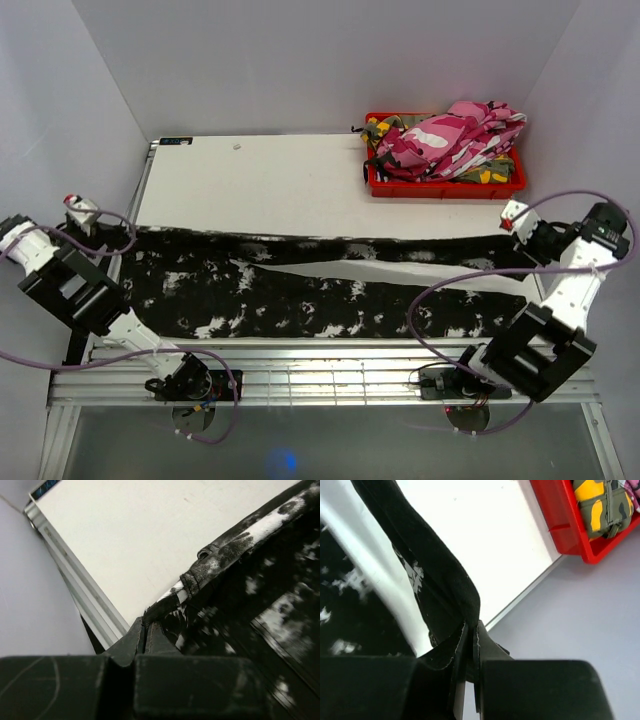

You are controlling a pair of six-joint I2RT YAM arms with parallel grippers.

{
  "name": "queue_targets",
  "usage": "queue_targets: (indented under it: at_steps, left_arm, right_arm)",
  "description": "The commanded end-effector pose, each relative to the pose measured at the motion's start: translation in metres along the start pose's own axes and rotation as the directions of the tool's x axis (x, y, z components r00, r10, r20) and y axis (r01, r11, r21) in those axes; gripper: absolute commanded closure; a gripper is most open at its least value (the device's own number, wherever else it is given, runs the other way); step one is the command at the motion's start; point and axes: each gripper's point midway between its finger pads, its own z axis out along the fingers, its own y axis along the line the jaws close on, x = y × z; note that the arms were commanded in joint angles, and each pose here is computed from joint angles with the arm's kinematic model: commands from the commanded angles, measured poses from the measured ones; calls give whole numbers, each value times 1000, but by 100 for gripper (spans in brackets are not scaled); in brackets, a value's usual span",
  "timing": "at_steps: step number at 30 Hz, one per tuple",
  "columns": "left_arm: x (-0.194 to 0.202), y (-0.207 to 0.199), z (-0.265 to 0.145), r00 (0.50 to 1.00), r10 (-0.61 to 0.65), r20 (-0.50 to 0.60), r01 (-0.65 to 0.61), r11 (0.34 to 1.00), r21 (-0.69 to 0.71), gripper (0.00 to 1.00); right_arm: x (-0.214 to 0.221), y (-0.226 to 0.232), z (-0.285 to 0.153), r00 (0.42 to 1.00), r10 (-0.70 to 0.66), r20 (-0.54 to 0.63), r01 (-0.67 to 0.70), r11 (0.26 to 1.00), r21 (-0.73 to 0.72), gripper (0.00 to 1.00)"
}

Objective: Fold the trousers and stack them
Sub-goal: Fold the trousers

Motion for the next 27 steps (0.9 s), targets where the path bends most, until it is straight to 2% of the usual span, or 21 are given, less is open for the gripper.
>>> queue_targets:
  at_steps: [1,3,4,5,8,11,14,17,18,20,21,22,24,27]
  left_arm:
    - [9,-24,-54,997,78,-9,-78,995,-63,100]
    - [29,-37,-73,996,67,-58,-72,994,-88,100]
    - [45,-57,-73,997,35,-68,-40,997,-73,100]
    - [63,-71,-85,986,90,-143,-97,994,-41,100]
    - [100,-119,-96,970,95,-226,-83,995,61,100]
    - [121,-139,-109,963,62,-263,-40,995,87,100]
    - [144,-157,-116,947,61,-315,-10,987,160,100]
    - [159,-172,-112,932,85,-352,-15,980,196,100]
    - [163,-180,-112,922,111,-370,-26,974,225,100]
    - [169,-178,-111,887,182,-424,-86,968,236,100]
    - [172,-194,-104,885,172,-432,-59,963,263,100]
    - [172,-189,-101,864,196,-465,-76,962,264,100]
    - [172,-194,-88,859,169,-483,-49,967,251,100]
    - [166,-179,-69,844,125,-521,-6,975,224,100]
  right_arm:
    - [7,20,-24,985,-172,-21,173,985,25,92]
    - [19,40,-33,985,-166,-47,166,986,4,92]
    - [28,54,-31,985,-161,-62,160,987,-25,92]
    - [37,58,-36,979,-186,-85,184,983,-23,92]
    - [65,87,-40,975,-182,-131,170,981,-96,92]
    - [90,115,-43,977,-137,-163,110,980,-163,92]
    - [108,142,-38,971,-160,-176,116,965,-236,92]
    - [120,152,-27,953,-223,-206,171,955,-242,92]
    - [121,172,-16,952,-241,-188,185,944,-275,92]
    - [129,178,-10,930,-294,-219,230,933,-278,92]
    - [131,191,-2,933,-290,-214,221,930,-293,92]
    - [131,193,3,934,-283,-219,214,932,-293,92]
    - [136,188,8,931,-278,-237,209,938,-277,92]
    - [133,172,15,951,-192,-243,128,957,-259,92]
